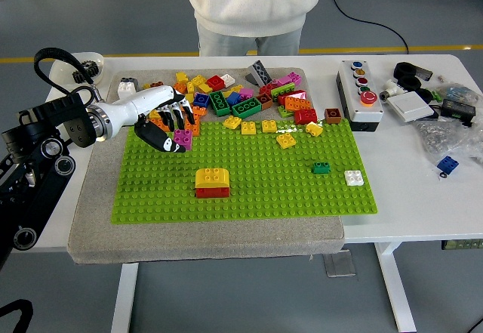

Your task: Pick up the brick,pile it on top of brick,press brick,pick up the brick,pile it on top of brick,press brick

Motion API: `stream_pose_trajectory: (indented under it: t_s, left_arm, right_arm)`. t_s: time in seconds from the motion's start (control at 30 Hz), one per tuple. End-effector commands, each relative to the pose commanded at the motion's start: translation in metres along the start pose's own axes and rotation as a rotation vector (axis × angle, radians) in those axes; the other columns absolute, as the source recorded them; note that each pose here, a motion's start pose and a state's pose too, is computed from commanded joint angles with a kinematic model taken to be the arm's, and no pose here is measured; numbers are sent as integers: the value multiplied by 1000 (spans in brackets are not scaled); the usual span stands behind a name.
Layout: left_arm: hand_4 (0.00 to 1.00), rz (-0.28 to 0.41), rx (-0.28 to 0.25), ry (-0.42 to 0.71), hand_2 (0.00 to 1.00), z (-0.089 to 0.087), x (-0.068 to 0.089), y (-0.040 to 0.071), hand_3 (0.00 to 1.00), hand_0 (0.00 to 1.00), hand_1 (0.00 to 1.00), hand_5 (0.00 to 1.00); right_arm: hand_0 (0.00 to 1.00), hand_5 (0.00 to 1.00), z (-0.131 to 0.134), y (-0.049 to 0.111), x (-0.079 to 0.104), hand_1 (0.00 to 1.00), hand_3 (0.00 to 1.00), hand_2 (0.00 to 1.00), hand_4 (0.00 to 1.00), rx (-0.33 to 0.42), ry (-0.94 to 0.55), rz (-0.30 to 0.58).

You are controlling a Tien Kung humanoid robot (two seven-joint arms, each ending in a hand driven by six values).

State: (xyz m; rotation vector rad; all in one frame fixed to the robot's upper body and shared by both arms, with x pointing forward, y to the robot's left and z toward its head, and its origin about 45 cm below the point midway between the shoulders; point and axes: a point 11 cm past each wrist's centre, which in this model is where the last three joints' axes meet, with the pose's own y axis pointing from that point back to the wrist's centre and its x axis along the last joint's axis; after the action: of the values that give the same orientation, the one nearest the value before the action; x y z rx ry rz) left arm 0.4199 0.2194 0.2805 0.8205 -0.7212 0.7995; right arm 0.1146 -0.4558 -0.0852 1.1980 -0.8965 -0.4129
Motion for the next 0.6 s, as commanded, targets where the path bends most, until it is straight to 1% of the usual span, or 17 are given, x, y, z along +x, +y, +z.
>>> stream_pose_trajectory:
  t_s: [0.27, 0.6]
  left_arm:
    - [888, -12, -14, 18, 444, 10, -8, 0, 516, 479, 431, 2]
    - [889, -28, -25, 35, 444, 17, -17, -2, 515, 478, 429, 2]
  right_arm:
    - [740, 372, -1, 0, 0, 645, 590, 713, 804, 1, -2, 0]
    - [740, 371, 1, 0, 0, 645, 590, 713, 803, -1, -2, 0]
